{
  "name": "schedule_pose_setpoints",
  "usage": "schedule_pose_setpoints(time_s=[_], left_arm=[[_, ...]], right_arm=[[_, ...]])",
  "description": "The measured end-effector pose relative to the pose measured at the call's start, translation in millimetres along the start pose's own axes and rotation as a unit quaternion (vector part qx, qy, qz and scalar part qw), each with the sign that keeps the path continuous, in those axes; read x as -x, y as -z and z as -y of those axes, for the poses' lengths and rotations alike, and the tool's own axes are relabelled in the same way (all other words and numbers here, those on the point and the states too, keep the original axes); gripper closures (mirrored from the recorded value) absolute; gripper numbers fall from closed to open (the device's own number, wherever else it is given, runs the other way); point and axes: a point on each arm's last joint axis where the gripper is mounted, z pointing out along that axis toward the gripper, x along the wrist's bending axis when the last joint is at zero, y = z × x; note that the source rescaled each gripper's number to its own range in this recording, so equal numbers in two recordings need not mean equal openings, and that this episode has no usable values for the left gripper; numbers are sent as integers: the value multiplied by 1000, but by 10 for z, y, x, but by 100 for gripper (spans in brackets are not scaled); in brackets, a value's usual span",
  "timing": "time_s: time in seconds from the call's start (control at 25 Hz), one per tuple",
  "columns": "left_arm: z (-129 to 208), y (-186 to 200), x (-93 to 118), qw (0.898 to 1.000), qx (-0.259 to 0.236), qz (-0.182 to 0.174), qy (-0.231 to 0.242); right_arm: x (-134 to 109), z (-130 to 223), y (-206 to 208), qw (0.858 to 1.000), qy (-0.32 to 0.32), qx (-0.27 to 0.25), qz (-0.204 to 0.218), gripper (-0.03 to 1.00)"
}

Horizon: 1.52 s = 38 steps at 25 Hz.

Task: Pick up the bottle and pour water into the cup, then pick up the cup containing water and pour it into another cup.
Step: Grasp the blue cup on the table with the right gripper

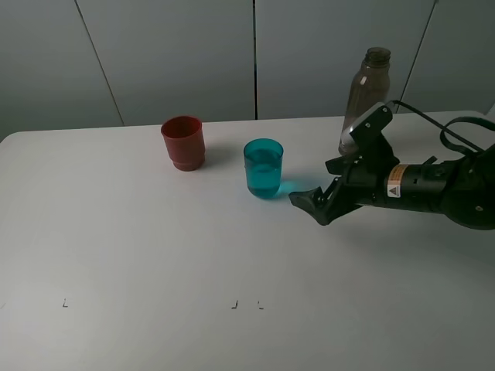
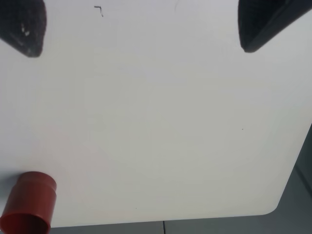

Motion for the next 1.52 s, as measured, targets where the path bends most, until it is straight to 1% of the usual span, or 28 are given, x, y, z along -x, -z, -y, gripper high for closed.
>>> schedule_pose_setpoints(time_s=[0.16,0.32,0.56,0.76,0.92,1.12,1.52], left_arm=[[0,0,0,1000,0,0,0],[0,0,0,1000,0,0,0],[0,0,0,1000,0,0,0],[0,0,0,1000,0,0,0],[0,0,0,1000,0,0,0],[0,0,0,1000,0,0,0],[0,0,0,1000,0,0,-3]], right_arm=[[-69,-24,-176,1000,11,1,-19,-3],[-106,-61,-331,1000,12,6,-24,-3],[-109,-70,-487,1000,0,9,-18,-3],[-78,-7,-529,1000,-22,1,-3,-3],[-46,-55,-558,1000,-25,10,4,-3],[-12,-58,-647,1000,-24,13,4,-3],[-79,26,-724,1000,-10,4,-8,-3]])
